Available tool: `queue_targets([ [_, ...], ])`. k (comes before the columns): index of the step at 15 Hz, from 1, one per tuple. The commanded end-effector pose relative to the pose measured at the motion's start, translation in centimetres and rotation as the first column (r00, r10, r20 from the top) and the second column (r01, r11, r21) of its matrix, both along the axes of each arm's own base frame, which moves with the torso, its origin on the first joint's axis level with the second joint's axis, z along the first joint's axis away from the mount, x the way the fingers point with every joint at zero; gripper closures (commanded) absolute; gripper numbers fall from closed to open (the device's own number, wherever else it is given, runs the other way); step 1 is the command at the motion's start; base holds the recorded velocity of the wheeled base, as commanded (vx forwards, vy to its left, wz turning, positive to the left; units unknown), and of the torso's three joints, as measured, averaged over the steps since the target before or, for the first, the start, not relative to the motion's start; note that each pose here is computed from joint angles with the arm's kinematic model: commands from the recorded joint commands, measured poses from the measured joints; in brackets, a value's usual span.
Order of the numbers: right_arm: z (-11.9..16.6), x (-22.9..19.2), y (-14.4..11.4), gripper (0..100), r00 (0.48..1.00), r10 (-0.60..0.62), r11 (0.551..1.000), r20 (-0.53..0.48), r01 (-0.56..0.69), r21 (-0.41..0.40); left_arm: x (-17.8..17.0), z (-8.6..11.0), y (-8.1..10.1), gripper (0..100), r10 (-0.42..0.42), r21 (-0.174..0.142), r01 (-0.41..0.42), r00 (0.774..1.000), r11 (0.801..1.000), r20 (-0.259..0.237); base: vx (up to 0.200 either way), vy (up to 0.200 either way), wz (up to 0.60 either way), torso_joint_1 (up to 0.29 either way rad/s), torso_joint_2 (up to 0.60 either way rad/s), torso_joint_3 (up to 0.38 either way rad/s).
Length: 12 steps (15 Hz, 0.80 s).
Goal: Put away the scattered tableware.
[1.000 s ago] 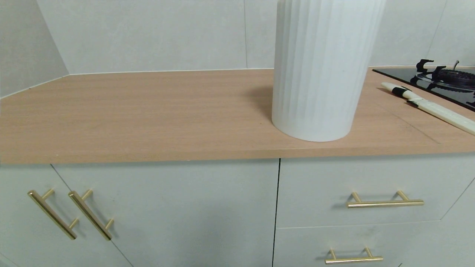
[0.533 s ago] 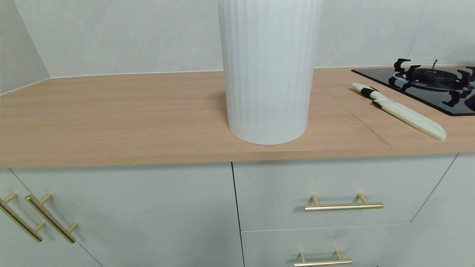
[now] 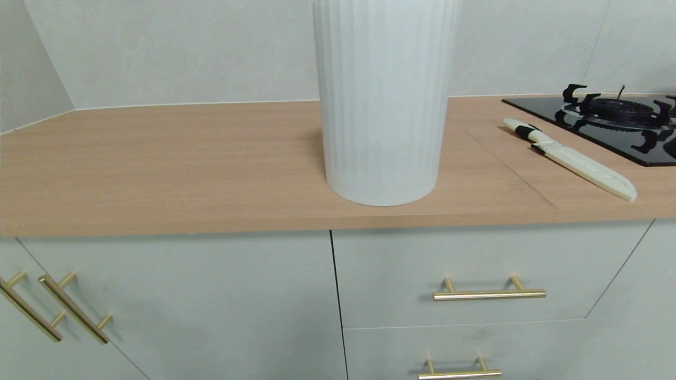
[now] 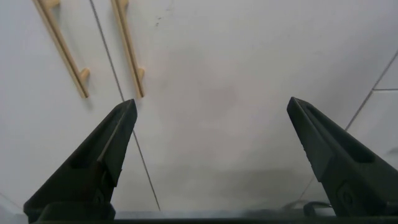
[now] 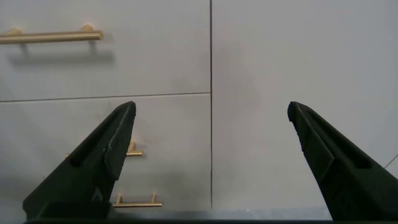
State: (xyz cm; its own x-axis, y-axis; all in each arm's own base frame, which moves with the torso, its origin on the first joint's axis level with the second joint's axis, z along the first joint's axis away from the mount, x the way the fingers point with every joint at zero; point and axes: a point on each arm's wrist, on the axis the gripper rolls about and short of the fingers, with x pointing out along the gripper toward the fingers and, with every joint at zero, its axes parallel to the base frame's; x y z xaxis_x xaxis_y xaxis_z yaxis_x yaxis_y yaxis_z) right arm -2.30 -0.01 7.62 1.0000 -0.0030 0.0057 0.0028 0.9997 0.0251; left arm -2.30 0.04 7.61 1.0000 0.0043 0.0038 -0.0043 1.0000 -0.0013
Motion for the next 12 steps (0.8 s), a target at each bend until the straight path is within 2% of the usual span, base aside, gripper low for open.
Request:
queue_targets([
  [1, 0.00, 0.01, 0.00, 0, 1.000, 0.000, 1.000, -0.001, 0.000, 0.001, 0.00, -0.01, 0.00, 0, 0.000, 0.000, 0.000, 1.000, 1.000, -0.001, 0.000, 0.000, 0.00, 0.000, 0.00, 0.000],
  [7, 0.00, 0.01, 0.00, 0, 1.000, 0.000, 1.000, -0.001, 0.000, -0.001, 0.00, -0.01, 0.00, 0, -0.001, 0.000, 0.001, 1.000, 1.000, -0.001, 0.000, 0.000, 0.00, 0.003, -0.01, -0.006],
  [12, 0.00, 0.01, 0.00, 0, 1.000, 0.000, 1.000, -0.001, 0.000, -0.001, 0.00, 0.01, 0.00, 0, 0.000, -0.002, 0.000, 1.000, 1.000, 0.001, 0.000, 0.000, 0.00, 0.101, -0.32, -0.276],
])
